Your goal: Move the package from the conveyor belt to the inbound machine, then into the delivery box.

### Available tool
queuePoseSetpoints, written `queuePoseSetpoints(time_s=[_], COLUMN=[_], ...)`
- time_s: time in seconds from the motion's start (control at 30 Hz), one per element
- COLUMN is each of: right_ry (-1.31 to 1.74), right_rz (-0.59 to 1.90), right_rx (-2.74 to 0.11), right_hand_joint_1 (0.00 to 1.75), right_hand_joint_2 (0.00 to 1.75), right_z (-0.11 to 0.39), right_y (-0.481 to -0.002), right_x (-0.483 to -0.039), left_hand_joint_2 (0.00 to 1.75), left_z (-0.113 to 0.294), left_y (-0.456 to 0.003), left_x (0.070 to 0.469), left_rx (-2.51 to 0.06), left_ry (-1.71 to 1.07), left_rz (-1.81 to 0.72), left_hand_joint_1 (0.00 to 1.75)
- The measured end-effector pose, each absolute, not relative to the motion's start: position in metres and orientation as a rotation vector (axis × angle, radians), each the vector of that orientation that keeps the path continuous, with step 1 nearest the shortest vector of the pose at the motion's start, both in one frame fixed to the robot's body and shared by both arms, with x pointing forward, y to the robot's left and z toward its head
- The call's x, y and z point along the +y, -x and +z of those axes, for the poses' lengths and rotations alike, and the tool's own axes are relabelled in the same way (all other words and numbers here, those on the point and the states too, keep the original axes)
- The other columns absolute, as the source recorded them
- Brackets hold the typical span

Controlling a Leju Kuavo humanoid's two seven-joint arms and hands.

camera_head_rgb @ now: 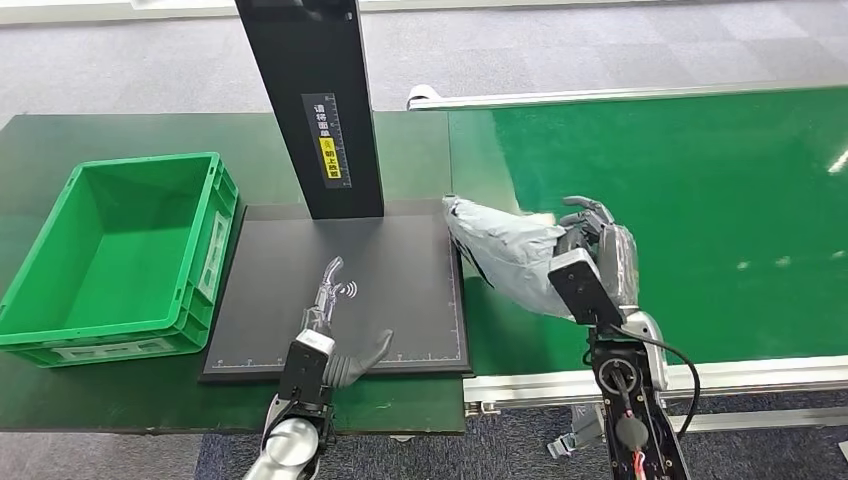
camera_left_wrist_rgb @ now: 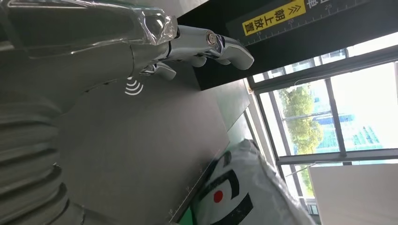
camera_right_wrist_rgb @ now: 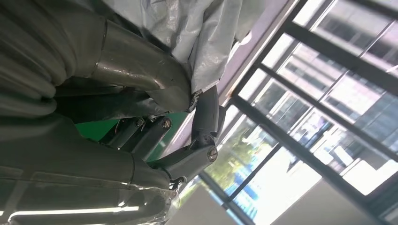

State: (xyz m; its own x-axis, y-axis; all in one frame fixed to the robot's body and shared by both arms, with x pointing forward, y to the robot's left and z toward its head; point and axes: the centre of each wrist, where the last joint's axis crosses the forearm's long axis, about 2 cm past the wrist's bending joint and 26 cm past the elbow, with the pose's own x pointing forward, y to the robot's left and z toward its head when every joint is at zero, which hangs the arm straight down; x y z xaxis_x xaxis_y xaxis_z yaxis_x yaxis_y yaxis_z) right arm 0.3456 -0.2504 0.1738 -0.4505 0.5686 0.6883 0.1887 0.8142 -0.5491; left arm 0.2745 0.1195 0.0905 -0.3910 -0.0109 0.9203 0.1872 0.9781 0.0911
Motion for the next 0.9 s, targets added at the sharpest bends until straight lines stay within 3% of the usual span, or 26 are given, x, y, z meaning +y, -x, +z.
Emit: queuePoseSetpoints(time_s=[0.23, 0.67, 0.7, 0.83, 0.9], right_ry=[0.327, 0.066, 0.044, -0.056, -0.084], right_rz=[0.598, 0.731, 0.736, 0.753, 0.758], right_rx=[-2.070, -1.999, -1.986, -1.909, -1.870], right_hand_joint_1=[1.75, 1.75, 1.68, 0.00, 0.00], right_hand_joint_2=[1.75, 1.75, 1.75, 1.75, 1.75], right_z=[0.211, 0.236, 0.236, 0.230, 0.224], right_y=[-0.379, -0.402, -0.403, -0.407, -0.407], right_x=[-0.214, -0.125, -0.120, -0.104, -0.098], left_hand_joint_2=[1.75, 1.75, 1.75, 1.75, 1.75], left_z=[0.094, 0.091, 0.091, 0.093, 0.093], left_y=[-0.285, -0.304, -0.305, -0.311, -0.313], left_x=[0.122, 0.130, 0.129, 0.126, 0.125], left_rx=[-1.963, -1.925, -1.922, -1.912, -1.906], left_ry=[0.047, -0.096, -0.098, -0.099, -0.099], left_rz=[-0.103, 0.090, 0.093, 0.104, 0.105], left_hand_joint_1=[0.00, 0.00, 0.00, 0.00, 0.00])
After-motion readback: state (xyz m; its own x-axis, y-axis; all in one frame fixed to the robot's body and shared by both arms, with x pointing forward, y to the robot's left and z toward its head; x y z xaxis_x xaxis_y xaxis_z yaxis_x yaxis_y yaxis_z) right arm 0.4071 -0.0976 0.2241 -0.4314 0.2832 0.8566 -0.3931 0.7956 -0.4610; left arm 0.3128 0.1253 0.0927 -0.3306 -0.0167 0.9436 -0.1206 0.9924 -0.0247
